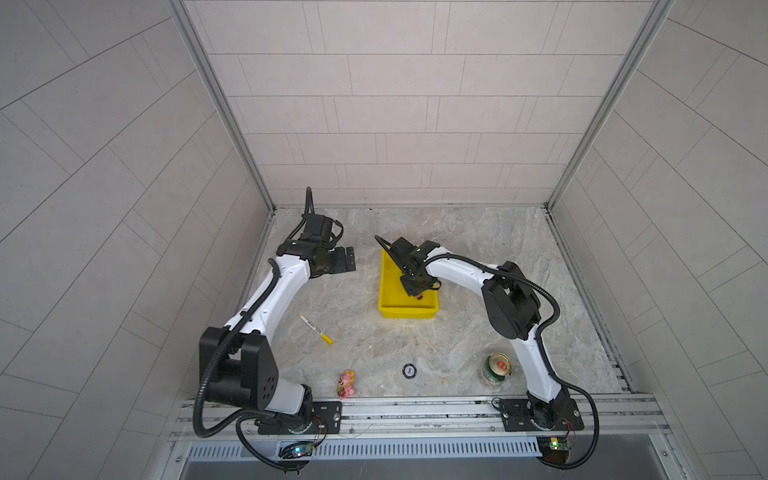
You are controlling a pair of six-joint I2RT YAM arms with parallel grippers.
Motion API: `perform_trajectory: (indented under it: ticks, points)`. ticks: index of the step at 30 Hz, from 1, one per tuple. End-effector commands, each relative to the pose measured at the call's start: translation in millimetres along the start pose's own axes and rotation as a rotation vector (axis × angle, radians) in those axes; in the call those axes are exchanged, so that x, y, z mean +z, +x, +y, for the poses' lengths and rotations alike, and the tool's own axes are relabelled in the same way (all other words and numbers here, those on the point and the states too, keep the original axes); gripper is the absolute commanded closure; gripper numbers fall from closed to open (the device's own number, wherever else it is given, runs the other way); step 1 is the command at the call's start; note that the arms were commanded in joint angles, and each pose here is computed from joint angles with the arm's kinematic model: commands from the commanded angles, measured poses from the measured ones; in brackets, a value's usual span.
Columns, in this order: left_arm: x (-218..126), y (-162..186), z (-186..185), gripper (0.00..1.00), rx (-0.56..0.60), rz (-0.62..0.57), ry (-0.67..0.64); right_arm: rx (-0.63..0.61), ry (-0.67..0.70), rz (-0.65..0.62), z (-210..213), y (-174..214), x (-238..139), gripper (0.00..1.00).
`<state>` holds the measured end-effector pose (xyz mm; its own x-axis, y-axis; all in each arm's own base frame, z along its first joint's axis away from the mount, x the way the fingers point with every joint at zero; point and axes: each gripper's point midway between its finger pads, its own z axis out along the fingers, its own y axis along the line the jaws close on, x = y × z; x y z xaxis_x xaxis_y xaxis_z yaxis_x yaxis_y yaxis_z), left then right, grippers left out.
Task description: Put the screwdriver in the bin
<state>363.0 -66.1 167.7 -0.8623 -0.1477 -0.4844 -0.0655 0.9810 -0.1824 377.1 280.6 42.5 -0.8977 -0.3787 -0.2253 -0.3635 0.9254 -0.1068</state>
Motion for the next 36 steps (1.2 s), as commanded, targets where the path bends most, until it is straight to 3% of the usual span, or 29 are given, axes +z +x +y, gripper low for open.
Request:
perform_trajectory:
  ticks: [1,16,25,31,34,36]
  points:
    - [-10.4,-4.1,2.7,0.00,0.003,-0.030,-0.010,0.030,-0.018,-0.079,-1.7,-12.7,-46.7,0.70]
    - [-14.7,-5.1,0.5,0.00,0.006,-0.027,0.014,0.069,-0.035,-0.307,-28.0,-22.8,-165.3,0.70]
    - [-30.2,-12.7,-2.4,0.00,0.023,-0.105,0.055,0.163,-0.007,-0.412,-75.2,-6.9,-205.1,0.67]
    - [-43.2,-35.5,8.2,0.00,-0.043,-0.337,0.056,0.214,0.062,-0.431,-127.0,24.7,-218.4,0.62]
    - [-43.1,-44.1,29.4,0.00,-0.114,-0.528,-0.010,0.200,0.066,-0.463,-141.7,40.1,-221.4,0.55]
    - [-44.1,-45.5,31.3,0.00,-0.057,-0.652,-0.003,0.213,0.114,-0.497,-154.3,49.4,-225.9,0.46]
